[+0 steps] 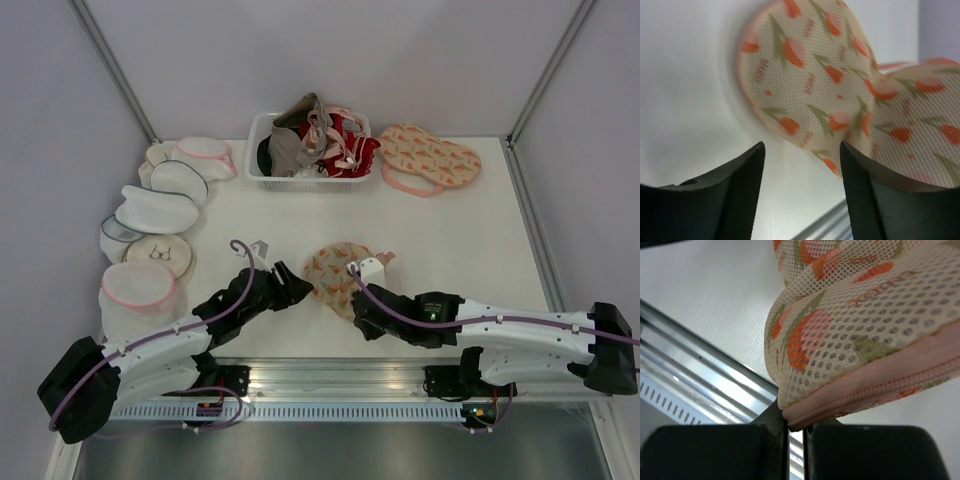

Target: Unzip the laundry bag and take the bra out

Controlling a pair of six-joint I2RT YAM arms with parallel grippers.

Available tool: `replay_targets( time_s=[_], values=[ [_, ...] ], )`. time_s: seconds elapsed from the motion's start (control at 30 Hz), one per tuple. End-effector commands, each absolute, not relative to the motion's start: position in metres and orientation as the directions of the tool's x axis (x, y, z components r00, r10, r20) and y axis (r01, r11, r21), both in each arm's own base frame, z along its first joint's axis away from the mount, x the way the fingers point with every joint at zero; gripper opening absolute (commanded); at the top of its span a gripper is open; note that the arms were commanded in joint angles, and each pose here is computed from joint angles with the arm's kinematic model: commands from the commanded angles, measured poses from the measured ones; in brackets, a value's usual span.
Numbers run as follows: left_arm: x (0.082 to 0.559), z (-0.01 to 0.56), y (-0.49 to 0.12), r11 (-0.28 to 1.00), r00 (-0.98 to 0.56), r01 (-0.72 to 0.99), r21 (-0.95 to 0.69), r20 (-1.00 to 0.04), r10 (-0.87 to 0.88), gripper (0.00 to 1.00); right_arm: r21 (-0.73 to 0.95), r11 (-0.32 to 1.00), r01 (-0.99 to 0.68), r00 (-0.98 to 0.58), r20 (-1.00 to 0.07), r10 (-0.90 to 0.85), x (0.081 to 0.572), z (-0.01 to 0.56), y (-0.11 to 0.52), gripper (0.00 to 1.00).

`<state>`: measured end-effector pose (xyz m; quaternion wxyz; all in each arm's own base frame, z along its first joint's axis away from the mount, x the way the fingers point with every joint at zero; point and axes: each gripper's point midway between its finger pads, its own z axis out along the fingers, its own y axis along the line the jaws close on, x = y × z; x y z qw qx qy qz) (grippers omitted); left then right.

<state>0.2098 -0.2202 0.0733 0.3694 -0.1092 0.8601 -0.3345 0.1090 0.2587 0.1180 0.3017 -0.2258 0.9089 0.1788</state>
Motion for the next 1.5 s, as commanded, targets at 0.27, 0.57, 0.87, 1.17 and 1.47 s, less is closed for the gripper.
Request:
replay_targets(
  time_s=[0.27, 0.57, 0.87, 1.17, 1.47],
  values=[
    [0.145, 0.114, -0.274, 0.288, -0.891, 0.019, -0.957, -0.147, -0.43, 1.0, 0.465, 0.865, -0.188, -0.723, -0.662, 0.198, 0.144, 0.102, 0.263, 0.0],
    [0.152, 0.118, -0.285, 0.154, -0.868, -0.099, -0.983, 0.01, -0.497, 1.0, 0.84, 0.478, -0.258, -0.791, -0.467, 0.394, 0.121, 0.13, 0.29, 0.0],
    [0.161, 0.118, -0.337, 0.022, -0.879, -0.199, -0.98, 0.168, -0.446, 1.0, 0.867, 0.393, -0.305, -0.8, -0.458, 0.389, 0.114, 0.141, 0.297, 0.0],
    [0.175, 0.108, -0.333, -0.042, -0.843, -0.172, -0.984, 0.169, -0.511, 0.63, 0.761, 0.55, -0.345, -0.795, -0.548, 0.259, 0.113, 0.131, 0.291, 0.0],
    [0.178, 0.104, -0.335, -0.018, -0.847, -0.133, -0.991, 0.123, -0.517, 0.02, 0.549, 0.767, -0.333, -0.745, -0.651, 0.143, 0.13, 0.118, 0.26, 0.0]
  ],
)
